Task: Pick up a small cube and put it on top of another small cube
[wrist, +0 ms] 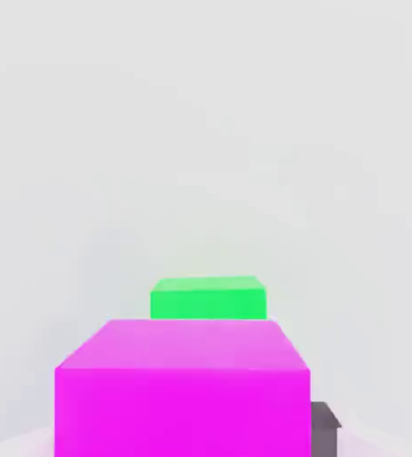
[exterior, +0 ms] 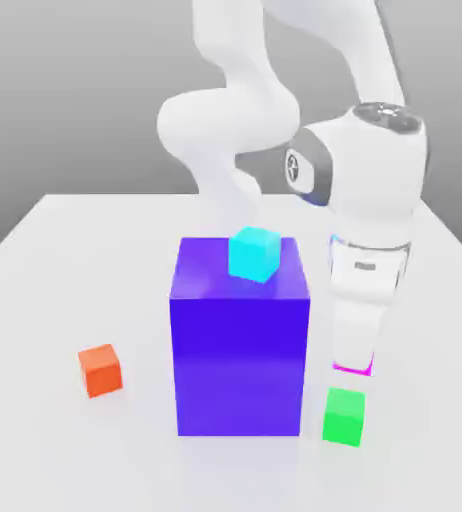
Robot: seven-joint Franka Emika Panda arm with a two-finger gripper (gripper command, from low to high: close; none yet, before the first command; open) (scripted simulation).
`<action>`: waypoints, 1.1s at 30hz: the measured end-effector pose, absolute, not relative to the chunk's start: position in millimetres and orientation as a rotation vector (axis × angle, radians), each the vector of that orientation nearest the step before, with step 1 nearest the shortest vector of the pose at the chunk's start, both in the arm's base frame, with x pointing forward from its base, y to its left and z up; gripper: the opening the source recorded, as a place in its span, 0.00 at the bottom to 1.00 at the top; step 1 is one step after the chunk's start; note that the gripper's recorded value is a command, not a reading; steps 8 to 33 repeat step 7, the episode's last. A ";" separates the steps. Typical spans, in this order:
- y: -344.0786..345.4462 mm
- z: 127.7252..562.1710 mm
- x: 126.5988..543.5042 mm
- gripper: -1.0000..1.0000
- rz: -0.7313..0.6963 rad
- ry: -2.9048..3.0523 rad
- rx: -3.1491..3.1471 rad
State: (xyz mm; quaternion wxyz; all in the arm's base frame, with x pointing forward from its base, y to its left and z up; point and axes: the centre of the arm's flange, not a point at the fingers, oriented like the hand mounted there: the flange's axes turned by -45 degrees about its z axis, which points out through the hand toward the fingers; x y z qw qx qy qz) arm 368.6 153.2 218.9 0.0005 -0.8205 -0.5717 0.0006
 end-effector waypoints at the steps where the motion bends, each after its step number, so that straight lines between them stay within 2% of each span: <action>1: 153.7 208.8 368.5 0.00 0.002 -1.794 -2.578; 3: 153.5 187.6 367.8 0.00 0.002 -1.792 -2.580; 4: 153.1 180.9 367.4 1.00 0.002 -1.791 -2.580; 33: 153.1 180.9 367.4 1.00 0.002 -1.791 -2.580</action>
